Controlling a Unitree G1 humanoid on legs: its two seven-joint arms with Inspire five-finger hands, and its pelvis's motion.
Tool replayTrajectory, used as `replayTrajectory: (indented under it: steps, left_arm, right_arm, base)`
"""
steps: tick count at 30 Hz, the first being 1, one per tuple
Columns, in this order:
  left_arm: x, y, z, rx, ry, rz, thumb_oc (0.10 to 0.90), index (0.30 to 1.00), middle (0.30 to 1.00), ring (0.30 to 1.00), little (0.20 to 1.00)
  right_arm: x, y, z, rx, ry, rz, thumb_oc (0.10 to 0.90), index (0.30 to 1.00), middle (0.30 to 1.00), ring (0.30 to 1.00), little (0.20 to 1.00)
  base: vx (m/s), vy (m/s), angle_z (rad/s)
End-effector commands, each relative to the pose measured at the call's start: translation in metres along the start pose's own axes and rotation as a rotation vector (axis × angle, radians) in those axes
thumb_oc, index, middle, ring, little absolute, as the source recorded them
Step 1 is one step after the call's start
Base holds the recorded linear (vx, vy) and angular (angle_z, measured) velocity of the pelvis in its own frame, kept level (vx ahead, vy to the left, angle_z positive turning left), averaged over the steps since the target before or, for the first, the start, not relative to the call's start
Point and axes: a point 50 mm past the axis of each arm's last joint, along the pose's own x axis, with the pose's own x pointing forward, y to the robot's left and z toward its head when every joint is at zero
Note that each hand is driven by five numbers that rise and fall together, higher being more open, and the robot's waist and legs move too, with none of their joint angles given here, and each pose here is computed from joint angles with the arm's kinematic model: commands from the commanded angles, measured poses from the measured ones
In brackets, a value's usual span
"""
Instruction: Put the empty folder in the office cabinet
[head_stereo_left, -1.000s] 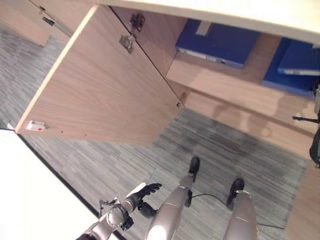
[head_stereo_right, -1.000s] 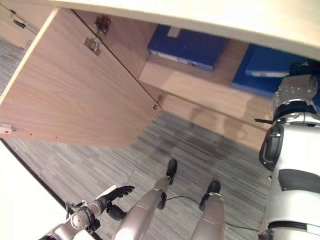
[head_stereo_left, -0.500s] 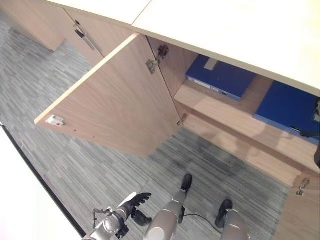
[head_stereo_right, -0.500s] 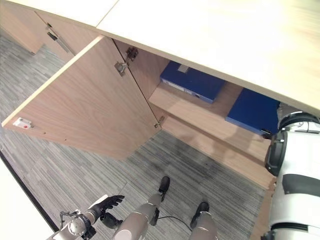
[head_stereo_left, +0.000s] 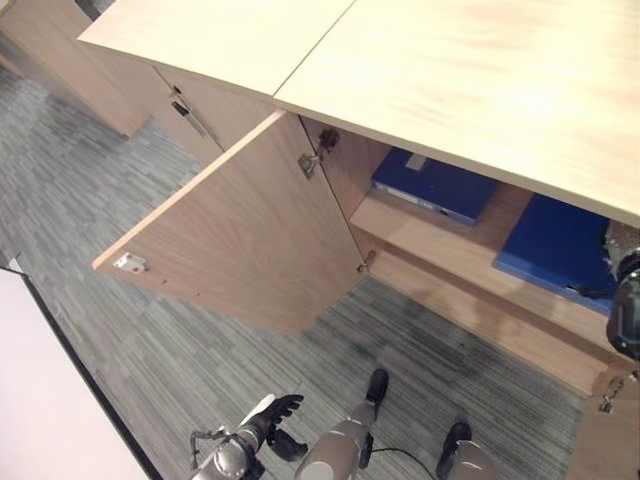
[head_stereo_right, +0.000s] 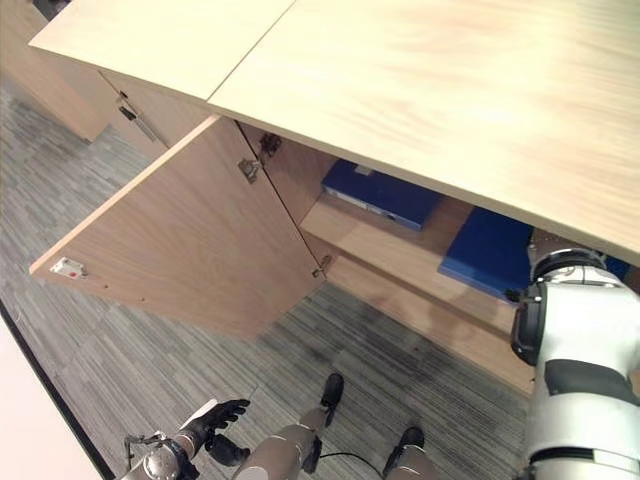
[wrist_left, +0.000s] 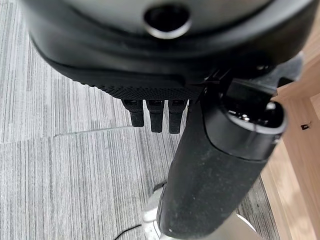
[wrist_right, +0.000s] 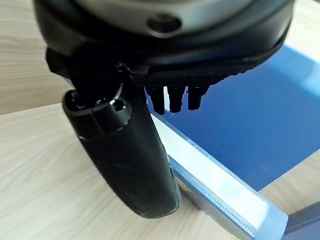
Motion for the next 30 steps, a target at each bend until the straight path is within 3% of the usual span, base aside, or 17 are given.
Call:
replayTrajectory:
  steps: [1,7,8,12,13,18,24,30]
  left_arm:
    - [0.006,0.024,0.012,-0.014,-0.03,0.077,0.8,0.9,0.9,0.9,0.9]
    - [0.007,0.023,0.015,-0.027,-0.038,0.079,0.8,0.9,0.9,0.9,0.9]
    - [0.016,0.018,0.036,-0.071,-0.09,0.069,0.8,0.9,0.9,0.9,0.9]
    - [0.015,0.016,0.029,-0.109,-0.058,0.098,0.8,0.9,0.9,0.9,0.9]
    - [0.017,0.014,0.03,-0.133,-0.05,0.104,0.8,0.9,0.9,0.9,0.9]
    - [0.027,0.005,0.035,-0.161,0.019,0.13,0.8,0.9,0.9,0.9,0.9]
    - [0.037,0.005,0.054,-0.187,0.014,0.162,0.8,0.9,0.9,0.9,0.9]
    - [0.04,0.008,0.063,-0.203,0.006,0.187,0.8,0.9,0.9,0.9,0.9]
  right_arm:
    - [-0.01,0.02,0.05,0.101,-0.162,0.11,0.8,0.9,0.9,0.9,0.9]
    - [-0.015,0.029,0.033,0.176,-0.147,0.174,0.8,0.9,0.9,0.9,0.9]
    - [-0.025,0.044,0.007,0.169,-0.111,0.24,0.8,0.9,0.9,0.9,0.9]
    - [-0.037,0.054,-0.019,0.19,-0.123,0.345,0.8,0.9,0.9,0.9,0.9]
    - [-0.063,0.066,-0.042,0.204,-0.144,0.529,0.8,0.9,0.9,0.9,0.9]
    - [-0.127,0.028,-0.112,0.189,-0.096,0.821,0.8,0.9,0.9,0.9,0.9]
    - [-0.143,-0.012,-0.151,0.111,0.016,0.863,0.8,0.9,0.9,0.9,0.9]
    - [-0.148,-0.032,-0.162,0.071,0.06,0.888,0.8,0.9,0.9,0.9,0.9]
  base:
    - [0.0,0.0,0.0]
    - [-0.01,0.014,-0.02]
    - [0.0,0.0,0.0]
    - [-0.03,0.024,-0.04]
    - [-0.02,0.029,-0.06]
    - [-0.01,0.025,-0.07]
    - [0.0,0.018,-0.09]
    - [-0.01,0.008,-0.19]
